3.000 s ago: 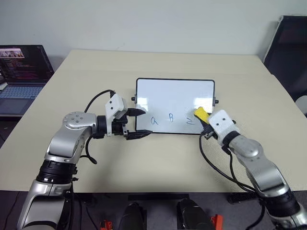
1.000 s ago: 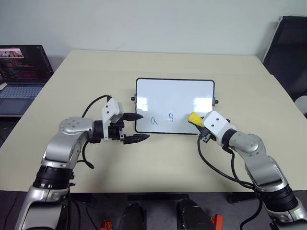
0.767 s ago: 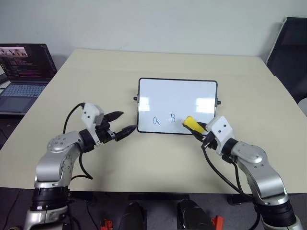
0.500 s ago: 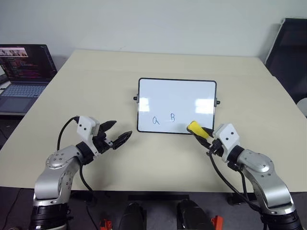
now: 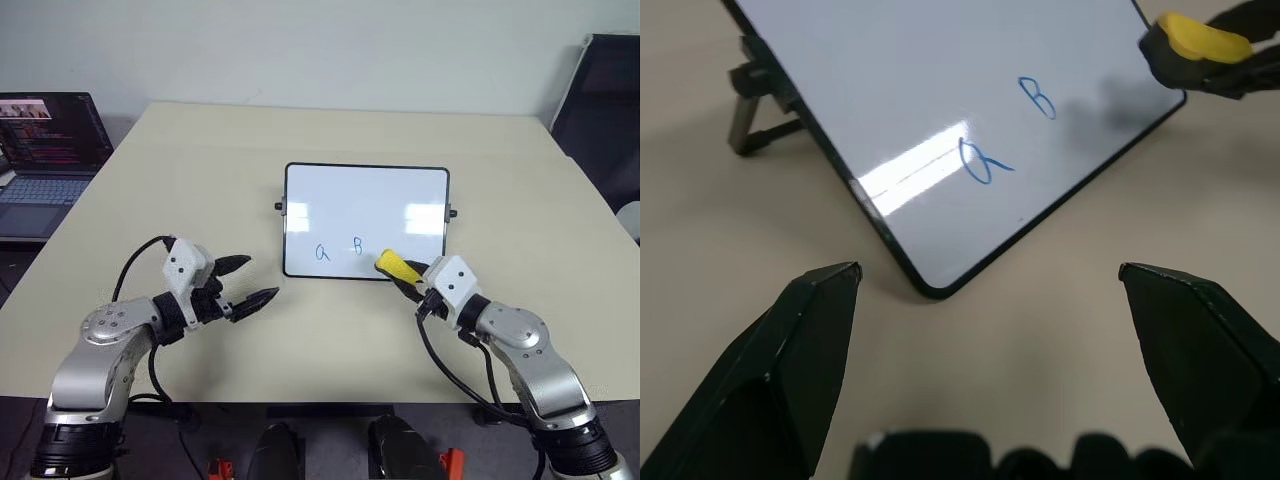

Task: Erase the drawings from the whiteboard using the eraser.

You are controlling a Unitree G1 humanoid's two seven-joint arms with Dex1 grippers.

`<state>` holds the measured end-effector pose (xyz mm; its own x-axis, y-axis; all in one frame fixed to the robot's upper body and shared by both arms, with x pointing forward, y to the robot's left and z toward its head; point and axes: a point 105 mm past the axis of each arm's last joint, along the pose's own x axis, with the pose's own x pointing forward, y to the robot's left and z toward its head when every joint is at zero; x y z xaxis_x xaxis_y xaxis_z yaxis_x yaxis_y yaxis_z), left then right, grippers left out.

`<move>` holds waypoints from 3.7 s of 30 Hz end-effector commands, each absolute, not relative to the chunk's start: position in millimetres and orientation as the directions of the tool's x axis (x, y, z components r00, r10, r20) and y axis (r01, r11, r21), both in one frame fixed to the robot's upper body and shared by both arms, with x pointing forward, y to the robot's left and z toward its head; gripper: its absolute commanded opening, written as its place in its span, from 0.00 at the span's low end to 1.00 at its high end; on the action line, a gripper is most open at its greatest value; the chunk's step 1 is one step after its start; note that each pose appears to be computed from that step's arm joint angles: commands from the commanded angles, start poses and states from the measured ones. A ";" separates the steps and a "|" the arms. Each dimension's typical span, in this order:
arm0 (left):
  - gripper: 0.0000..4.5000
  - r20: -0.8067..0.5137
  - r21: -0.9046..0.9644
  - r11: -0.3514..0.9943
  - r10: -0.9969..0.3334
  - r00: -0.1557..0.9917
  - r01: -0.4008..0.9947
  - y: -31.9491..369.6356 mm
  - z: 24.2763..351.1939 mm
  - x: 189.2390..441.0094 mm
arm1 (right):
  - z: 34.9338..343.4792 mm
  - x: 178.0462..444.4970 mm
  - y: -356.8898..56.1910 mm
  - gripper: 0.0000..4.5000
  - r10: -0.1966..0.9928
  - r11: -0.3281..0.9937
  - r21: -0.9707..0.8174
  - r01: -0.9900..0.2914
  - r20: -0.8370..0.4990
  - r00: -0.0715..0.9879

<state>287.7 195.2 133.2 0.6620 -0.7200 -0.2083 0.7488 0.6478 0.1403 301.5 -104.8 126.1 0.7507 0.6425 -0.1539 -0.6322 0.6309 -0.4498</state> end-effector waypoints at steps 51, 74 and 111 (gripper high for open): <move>1.00 -0.281 0.253 0.411 -0.835 0.473 0.876 179.0 134.7 296.6 | 127.9 361.3 -74.4 0.25 0.559 0.266 -0.734 -0.625 -0.410 0.720; 1.00 -0.239 0.240 0.492 -0.805 0.543 0.837 181.2 140.9 301.6 | 145.4 361.4 -65.0 0.25 0.576 0.376 -0.733 -0.567 -0.295 0.763; 1.00 -0.161 0.251 0.690 -0.662 0.732 0.679 190.9 167.5 292.5 | 142.9 291.3 -78.7 0.25 0.743 0.517 -0.498 -0.696 -0.142 0.654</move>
